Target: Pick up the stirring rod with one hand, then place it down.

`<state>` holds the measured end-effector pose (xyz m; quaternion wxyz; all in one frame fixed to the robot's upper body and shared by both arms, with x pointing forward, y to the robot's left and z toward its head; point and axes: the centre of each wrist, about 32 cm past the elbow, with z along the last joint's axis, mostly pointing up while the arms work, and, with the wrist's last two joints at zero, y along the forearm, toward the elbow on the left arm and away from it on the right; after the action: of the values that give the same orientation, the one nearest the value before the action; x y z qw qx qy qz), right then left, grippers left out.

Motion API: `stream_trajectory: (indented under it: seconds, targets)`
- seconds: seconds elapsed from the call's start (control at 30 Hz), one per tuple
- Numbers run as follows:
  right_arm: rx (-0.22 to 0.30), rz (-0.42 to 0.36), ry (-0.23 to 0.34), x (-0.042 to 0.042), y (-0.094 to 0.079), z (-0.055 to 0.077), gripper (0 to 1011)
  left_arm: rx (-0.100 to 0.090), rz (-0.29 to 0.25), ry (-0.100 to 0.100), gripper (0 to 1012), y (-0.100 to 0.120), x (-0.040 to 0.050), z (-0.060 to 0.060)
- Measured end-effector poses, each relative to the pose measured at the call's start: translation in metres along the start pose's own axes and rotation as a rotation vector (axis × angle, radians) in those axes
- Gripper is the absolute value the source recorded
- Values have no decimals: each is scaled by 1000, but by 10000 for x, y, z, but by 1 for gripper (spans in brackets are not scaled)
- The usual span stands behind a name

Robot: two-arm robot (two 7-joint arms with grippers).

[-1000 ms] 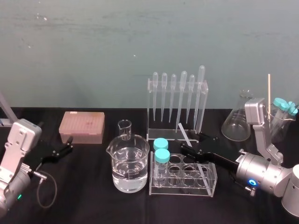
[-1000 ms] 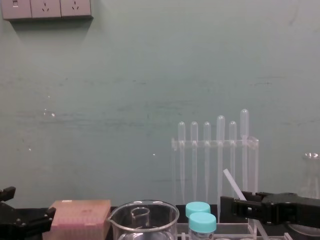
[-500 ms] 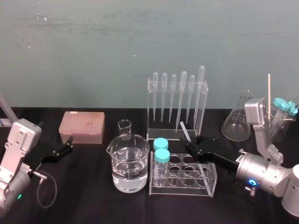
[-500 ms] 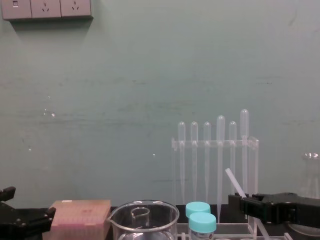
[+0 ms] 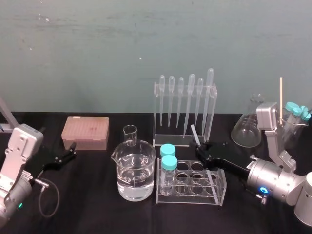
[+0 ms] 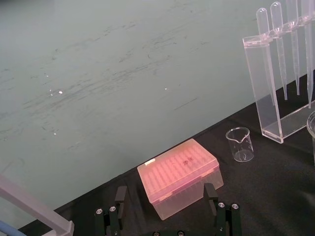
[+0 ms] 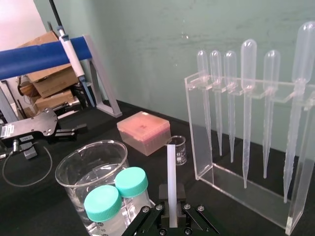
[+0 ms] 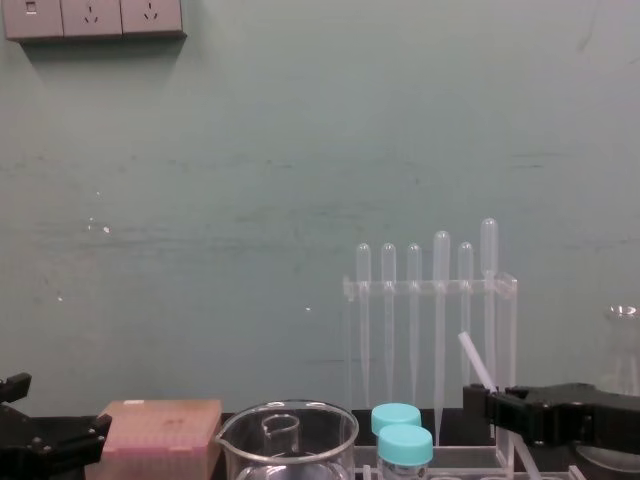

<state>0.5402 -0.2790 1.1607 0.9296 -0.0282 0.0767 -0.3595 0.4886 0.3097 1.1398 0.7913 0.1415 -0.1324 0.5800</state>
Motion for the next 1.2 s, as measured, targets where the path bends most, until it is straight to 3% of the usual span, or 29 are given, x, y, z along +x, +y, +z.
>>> stream_trajectory:
  seconds: [0.27,0.37,0.47,0.6,0.8,0.97,1.2]
  targets:
    - [124,11,-40,-6,3,71,72,0,0,0,1000,0,0,0]
    - [217,20,-91,-31,40,160,72,0,0,0,1000,0,0,0]
    - [277,19,-132,-43,73,218,71,0,0,0,1000,0,0,0]
    - [408,3,-198,-60,133,287,71,0,0,0,1000,0,0,0]
    - [563,-17,-249,-44,168,261,71,0,0,0,1000,0,0,0]
    - [607,-26,-258,-14,149,187,71,0,0,0,1000,0,0,0]
    - [564,-45,-261,34,69,33,71,0,0,0,1000,0,0,0]
